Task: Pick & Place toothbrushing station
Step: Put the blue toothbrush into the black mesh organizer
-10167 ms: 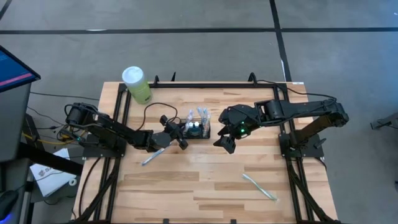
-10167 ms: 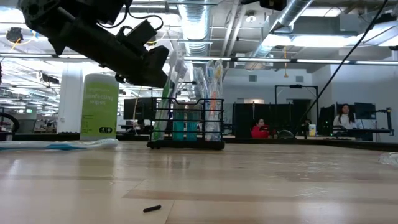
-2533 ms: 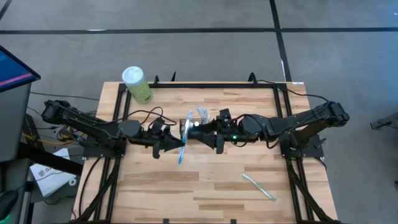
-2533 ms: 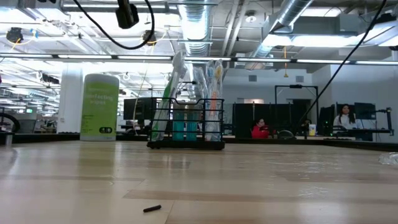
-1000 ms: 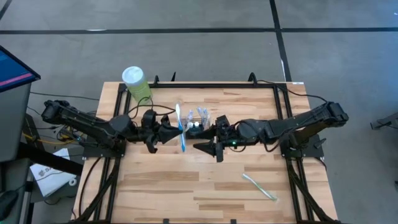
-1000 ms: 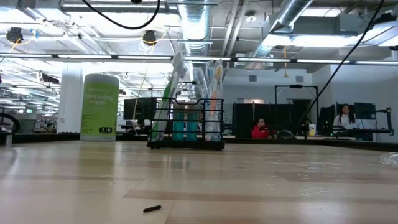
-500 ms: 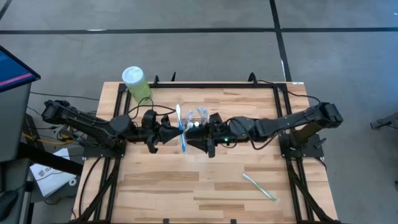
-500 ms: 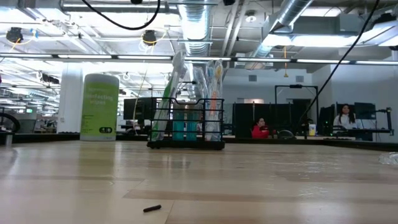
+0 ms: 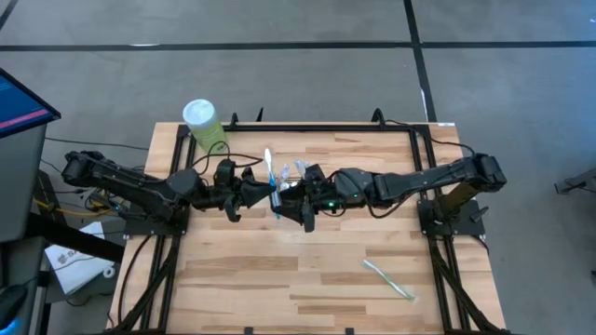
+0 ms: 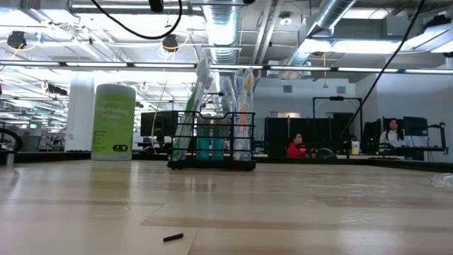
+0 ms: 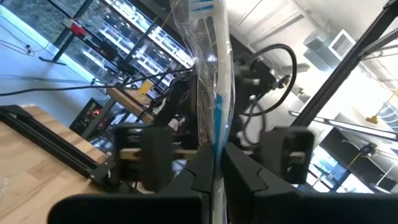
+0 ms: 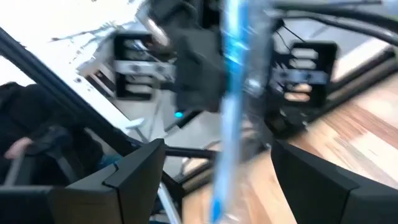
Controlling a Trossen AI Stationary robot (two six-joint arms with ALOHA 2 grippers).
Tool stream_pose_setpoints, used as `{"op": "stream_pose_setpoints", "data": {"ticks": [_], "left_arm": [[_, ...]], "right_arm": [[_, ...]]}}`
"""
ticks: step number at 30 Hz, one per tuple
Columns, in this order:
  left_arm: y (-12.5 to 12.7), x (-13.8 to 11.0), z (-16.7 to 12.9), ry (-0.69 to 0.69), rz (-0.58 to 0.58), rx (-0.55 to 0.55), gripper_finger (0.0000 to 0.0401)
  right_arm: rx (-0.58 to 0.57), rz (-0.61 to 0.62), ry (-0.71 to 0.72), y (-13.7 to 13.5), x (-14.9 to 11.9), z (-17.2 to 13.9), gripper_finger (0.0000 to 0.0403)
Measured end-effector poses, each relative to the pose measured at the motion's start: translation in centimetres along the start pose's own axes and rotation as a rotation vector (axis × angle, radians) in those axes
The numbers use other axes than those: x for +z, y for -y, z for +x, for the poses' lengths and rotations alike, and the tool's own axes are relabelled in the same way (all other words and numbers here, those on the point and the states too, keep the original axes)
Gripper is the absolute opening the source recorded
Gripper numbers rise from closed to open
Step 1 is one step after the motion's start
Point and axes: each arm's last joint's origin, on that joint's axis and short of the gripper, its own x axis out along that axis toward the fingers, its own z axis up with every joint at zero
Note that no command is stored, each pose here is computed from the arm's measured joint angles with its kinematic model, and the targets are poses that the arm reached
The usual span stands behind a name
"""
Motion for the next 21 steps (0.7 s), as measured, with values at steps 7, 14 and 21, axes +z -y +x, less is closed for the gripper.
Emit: {"op": "stream_pose_setpoints", "data": {"ticks": [7, 14, 21], "left_arm": [[-0.01, -0.05, -0.01, -0.005, -0.002, -0.002, 0.0006], [-0.13, -0.28, -0.02, -0.032, -0.001, 0.005, 0.0006], [-0.16, -0.32, -0.02, -0.035, -0.001, 0.006, 0.0006]], "right_arm": [[-0.033, 0.025, -0.028, 1.0, -0.38, 0.8, 0.0285], [-0.016, 0.037, -0.024, 0.92, -0.16, 0.76, 0.0278], [-0.015, 0.037, -0.024, 0.91, -0.15, 0.76, 0.022]]}}
